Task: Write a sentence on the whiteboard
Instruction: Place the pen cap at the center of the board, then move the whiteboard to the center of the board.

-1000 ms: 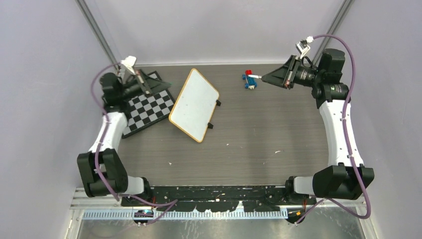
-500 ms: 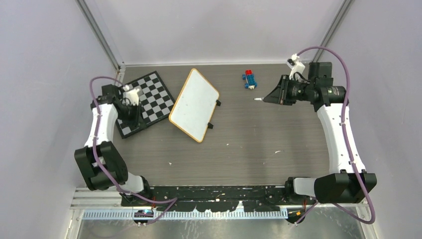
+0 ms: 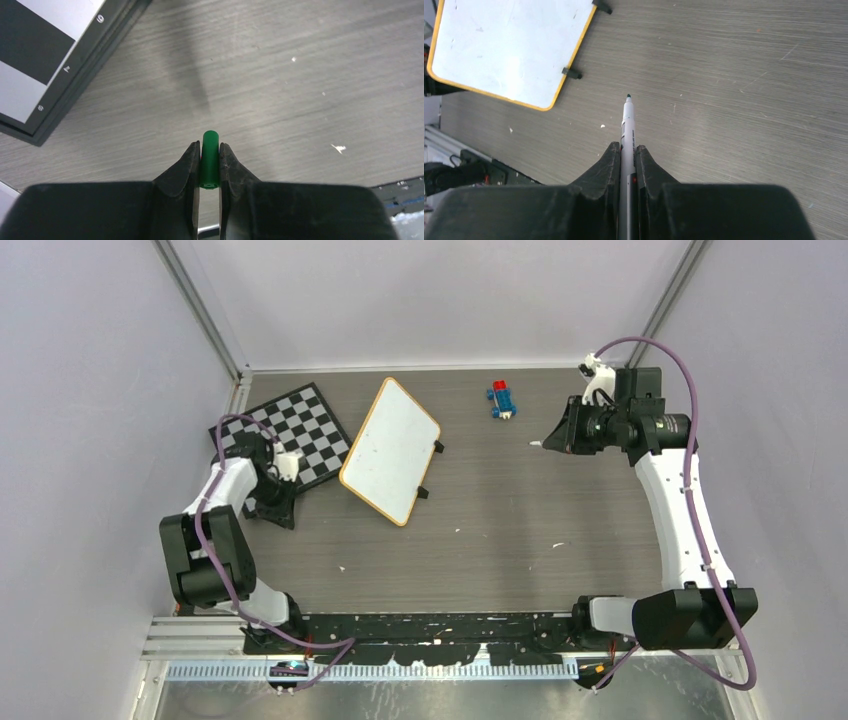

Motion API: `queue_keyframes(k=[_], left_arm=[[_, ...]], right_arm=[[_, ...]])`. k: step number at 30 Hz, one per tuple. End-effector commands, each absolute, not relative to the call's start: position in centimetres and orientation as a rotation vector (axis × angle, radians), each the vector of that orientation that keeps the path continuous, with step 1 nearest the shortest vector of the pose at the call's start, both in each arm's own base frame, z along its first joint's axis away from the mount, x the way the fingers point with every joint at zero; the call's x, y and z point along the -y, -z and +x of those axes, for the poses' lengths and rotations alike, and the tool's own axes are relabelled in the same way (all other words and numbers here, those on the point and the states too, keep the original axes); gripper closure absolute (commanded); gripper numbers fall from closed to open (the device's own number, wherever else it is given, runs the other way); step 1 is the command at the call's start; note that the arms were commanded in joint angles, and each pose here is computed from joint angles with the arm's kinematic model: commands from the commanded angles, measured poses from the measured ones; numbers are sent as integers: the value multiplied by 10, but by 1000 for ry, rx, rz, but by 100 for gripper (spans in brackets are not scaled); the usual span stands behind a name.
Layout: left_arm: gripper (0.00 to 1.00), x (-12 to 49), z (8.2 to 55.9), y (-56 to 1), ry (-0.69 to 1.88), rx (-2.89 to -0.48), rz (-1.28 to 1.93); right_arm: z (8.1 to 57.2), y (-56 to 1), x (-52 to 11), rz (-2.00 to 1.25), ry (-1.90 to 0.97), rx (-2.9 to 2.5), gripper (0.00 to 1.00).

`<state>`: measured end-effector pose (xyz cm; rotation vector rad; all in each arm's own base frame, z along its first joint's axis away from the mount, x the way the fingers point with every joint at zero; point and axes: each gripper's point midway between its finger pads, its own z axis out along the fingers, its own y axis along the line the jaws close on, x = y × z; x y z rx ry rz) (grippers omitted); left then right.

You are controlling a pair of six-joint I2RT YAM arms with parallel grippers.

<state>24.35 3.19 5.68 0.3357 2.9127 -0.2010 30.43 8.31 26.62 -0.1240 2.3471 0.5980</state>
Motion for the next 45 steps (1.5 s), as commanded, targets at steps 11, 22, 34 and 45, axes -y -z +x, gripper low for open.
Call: queue_keyframes(k=[11,22,34,45], left_arm=[[95,-35,259,-18,45,-2941,316],[59,-29,267,-76,44,-2845,333],[19,40,348,-249,169,-2358,735],[31,233,323,-201,391,-1937,1670]], right_arm=[[314,-291,-77,-54,-554,-2208,100],[312,-295,-81,-91,-579,-2193,100],[306,-290,-86,-195,-619,-2215,100],[301,-280,-52,-54,-659,-2231,100]])
